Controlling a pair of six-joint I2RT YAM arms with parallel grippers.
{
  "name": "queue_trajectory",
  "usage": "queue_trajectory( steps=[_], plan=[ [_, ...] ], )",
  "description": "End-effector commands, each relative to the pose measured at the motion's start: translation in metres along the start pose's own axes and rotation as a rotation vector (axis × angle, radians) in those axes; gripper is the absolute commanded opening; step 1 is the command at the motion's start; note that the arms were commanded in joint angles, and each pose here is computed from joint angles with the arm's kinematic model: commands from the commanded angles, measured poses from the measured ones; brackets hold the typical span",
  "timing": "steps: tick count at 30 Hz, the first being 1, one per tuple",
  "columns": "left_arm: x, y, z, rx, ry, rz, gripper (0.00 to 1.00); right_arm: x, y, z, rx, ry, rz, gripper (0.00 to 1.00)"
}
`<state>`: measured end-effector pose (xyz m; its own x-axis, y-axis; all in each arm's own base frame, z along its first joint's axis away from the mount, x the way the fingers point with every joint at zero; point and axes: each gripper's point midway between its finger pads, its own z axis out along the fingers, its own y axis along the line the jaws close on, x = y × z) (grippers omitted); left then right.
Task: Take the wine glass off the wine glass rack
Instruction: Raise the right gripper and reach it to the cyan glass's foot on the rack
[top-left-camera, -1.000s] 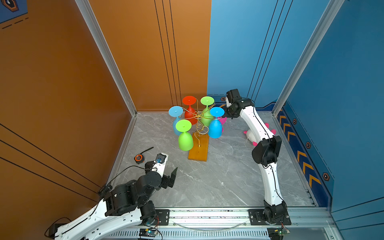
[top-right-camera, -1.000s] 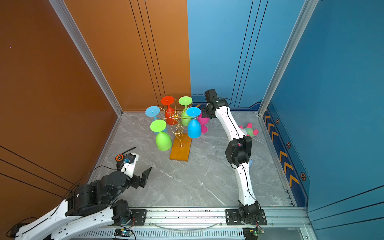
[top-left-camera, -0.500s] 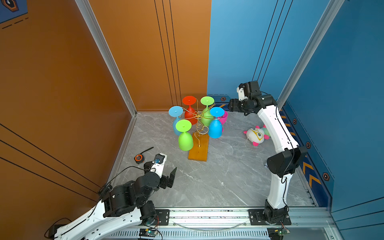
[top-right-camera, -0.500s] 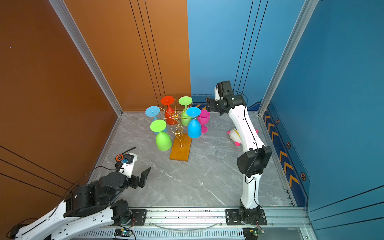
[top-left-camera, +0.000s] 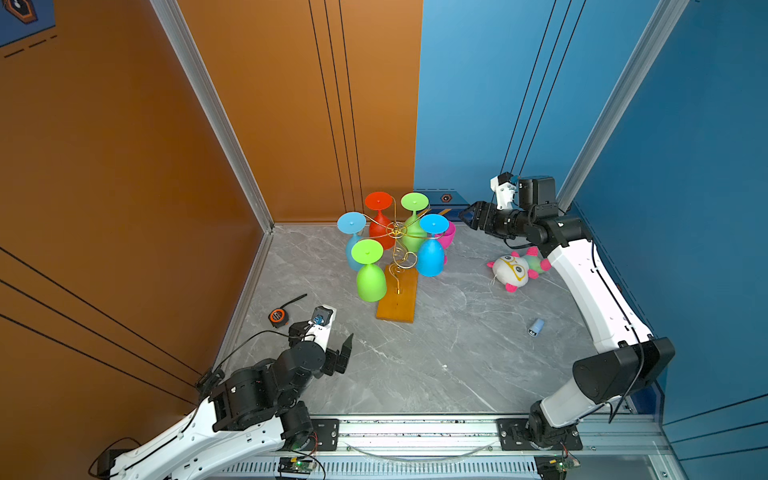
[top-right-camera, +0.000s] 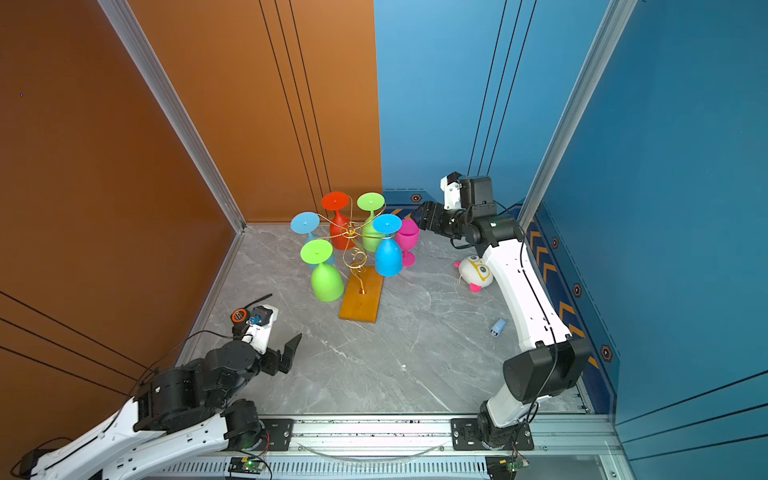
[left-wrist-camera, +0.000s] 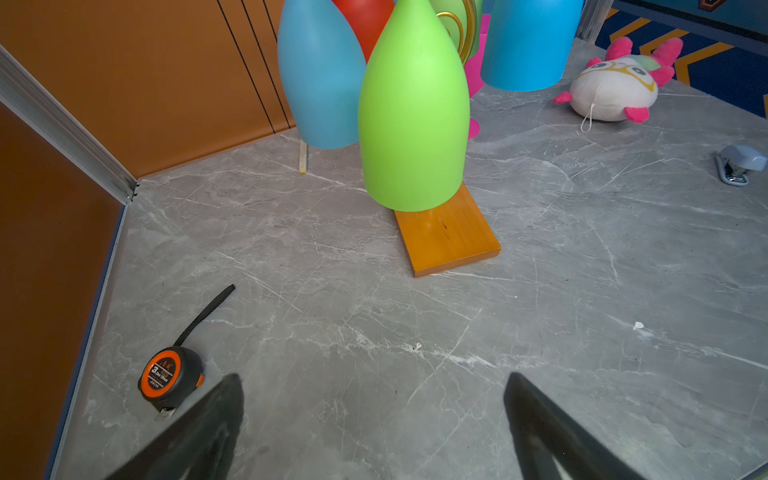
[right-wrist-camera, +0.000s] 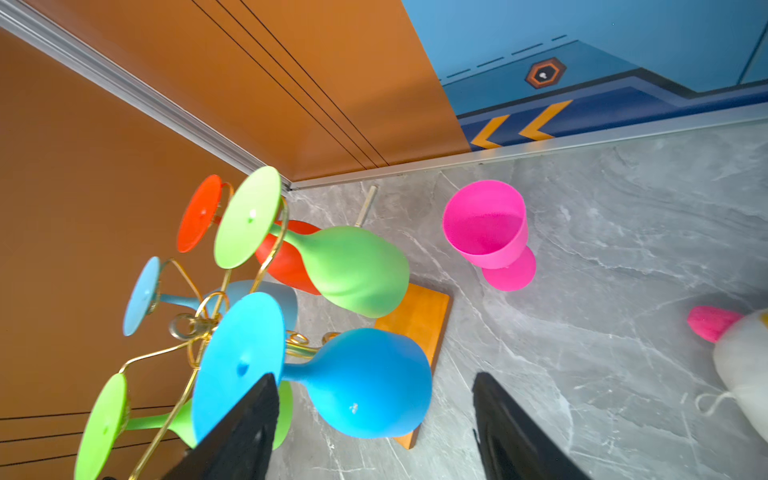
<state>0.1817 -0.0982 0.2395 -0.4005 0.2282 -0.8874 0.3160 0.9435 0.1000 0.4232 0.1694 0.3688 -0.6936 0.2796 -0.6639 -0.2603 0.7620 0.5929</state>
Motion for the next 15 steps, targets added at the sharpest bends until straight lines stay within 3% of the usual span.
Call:
queue_trajectory(
  steps=[1, 15],
  plan=[
    [-0.006, 0.003, 0.004, -0.025, -0.020, 0.015, 0.98, -0.006, 0.019, 0.000, -0.117, -0.029, 0.052, 0.74],
    [-0.016, 0.010, 0.019, -0.048, -0.016, -0.001, 0.98, 0.022, 0.046, 0.023, -0.206, 0.067, 0.046, 0.68]
  ],
)
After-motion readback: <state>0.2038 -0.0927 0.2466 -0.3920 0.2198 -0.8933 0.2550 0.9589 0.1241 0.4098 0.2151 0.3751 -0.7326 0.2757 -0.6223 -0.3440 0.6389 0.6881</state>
